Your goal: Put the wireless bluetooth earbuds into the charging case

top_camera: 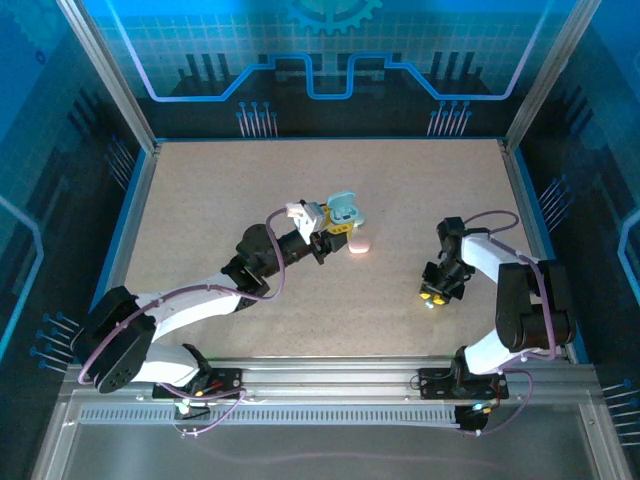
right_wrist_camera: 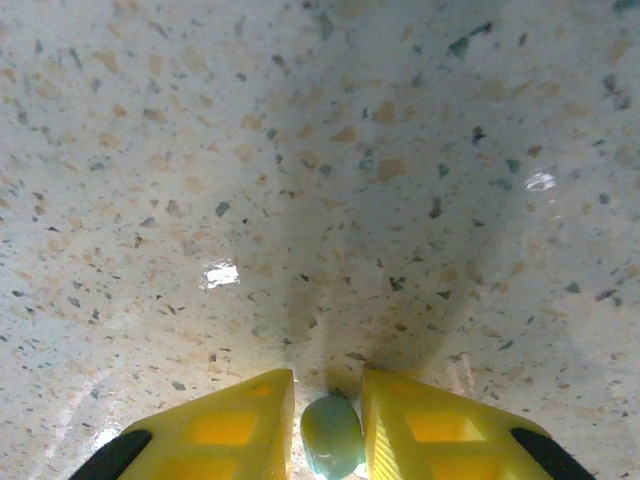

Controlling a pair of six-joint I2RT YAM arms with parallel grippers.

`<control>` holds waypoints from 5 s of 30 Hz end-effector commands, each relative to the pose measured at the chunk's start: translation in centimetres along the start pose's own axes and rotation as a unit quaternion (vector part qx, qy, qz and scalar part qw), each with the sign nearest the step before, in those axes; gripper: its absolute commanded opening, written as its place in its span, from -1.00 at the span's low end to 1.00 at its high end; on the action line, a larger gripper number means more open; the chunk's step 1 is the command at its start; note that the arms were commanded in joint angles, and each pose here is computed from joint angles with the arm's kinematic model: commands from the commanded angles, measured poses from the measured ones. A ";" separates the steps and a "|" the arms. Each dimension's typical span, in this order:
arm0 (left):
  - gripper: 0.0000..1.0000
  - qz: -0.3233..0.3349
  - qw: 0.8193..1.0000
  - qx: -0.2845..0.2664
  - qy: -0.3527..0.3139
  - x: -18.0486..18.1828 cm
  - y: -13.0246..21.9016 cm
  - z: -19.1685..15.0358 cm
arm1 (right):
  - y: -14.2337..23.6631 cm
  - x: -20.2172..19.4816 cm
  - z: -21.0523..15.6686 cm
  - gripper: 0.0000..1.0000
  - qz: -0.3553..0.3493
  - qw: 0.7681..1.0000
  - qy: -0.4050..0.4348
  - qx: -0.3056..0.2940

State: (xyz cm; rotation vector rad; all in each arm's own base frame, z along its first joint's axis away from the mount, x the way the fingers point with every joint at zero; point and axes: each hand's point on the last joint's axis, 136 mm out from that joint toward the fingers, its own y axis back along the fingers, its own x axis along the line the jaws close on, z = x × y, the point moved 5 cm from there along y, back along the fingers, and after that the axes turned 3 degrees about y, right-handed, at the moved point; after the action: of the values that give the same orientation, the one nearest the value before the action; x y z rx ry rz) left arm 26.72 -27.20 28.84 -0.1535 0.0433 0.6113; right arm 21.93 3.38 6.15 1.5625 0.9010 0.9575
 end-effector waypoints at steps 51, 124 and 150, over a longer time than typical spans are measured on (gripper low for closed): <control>-0.31 -0.046 0.999 0.019 0.017 -0.3 -1.7 -2.2 | 25.7 17.4 -4.1 -0.58 0.393 0.864 0.275 -0.156; -0.31 -0.075 0.997 0.005 -0.001 -1.4 -0.5 0.3 | 24.8 21.1 -1.5 0.31 0.381 0.878 0.261 -0.121; -0.30 -0.082 0.996 -0.016 0.021 -1.1 -0.6 1.0 | 22.8 20.7 -5.0 0.05 0.508 0.811 0.289 0.030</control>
State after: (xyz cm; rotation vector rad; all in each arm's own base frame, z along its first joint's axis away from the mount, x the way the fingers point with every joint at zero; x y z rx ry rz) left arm 26.32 -28.06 28.86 -0.1577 0.0808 0.4847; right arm 27.06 19.69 31.98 1.7751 0.4242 2.2519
